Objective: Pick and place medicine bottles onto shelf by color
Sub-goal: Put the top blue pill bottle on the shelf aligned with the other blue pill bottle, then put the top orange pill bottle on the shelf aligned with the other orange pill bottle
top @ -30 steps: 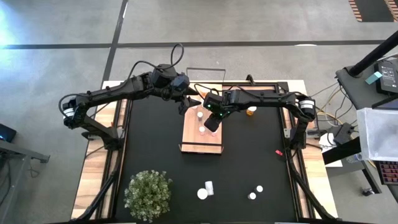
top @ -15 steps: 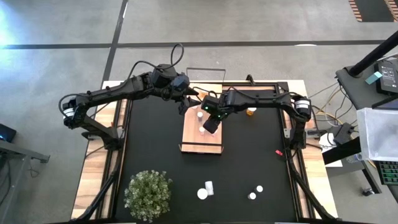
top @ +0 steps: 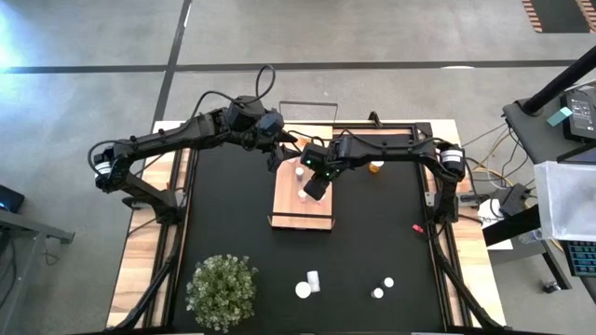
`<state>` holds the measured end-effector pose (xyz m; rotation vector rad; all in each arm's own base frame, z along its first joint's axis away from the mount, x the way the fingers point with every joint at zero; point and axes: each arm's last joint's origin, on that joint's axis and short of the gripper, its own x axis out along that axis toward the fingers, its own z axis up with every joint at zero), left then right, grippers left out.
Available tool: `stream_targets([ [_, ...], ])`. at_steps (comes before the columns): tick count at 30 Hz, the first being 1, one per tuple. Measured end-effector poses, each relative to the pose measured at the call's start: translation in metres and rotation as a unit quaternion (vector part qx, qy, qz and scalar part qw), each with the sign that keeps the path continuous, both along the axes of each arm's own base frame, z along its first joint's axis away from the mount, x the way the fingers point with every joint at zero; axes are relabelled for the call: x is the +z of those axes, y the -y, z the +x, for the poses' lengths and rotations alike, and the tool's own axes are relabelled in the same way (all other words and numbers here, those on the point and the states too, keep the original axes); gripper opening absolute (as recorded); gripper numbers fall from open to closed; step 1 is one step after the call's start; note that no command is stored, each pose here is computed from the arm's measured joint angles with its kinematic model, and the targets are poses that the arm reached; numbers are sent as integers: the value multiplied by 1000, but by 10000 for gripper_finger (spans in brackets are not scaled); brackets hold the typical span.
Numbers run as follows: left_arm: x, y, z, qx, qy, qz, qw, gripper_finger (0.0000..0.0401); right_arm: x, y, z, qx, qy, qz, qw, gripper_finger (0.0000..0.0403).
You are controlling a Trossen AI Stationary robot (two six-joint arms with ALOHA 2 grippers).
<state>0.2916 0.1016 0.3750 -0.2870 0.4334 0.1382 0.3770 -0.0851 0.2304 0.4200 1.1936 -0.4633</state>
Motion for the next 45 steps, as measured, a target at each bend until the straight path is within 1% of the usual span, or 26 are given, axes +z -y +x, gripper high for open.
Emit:
stream_targets([
  [13, 0, 0, 0, 0, 0, 0, 1000, 241, 0, 0, 0, 16, -2, -5, 1000, 105],
  [17, 0, 0, 0, 0, 0, 0, 1000, 241, 0, 1, 0, 36, -5, -12, 999, 105],
  [29, 0, 0, 0, 0, 0, 0, 1000, 241, 0, 2, 0, 54, -7, -18, 998, 105],
  [32, 0, 0, 0, 0, 0, 0, 1000, 241, 0, 2, 0, 55, -7, -18, 998, 114],
  [41, 0, 0, 0, 0, 0, 0, 1000, 241, 0, 2, 0, 60, -8, -20, 998, 158],
  [45, 0, 0, 0, 0, 0, 0, 1000, 241, 9, 2, 2, 62, 4, -24, 998, 176],
])
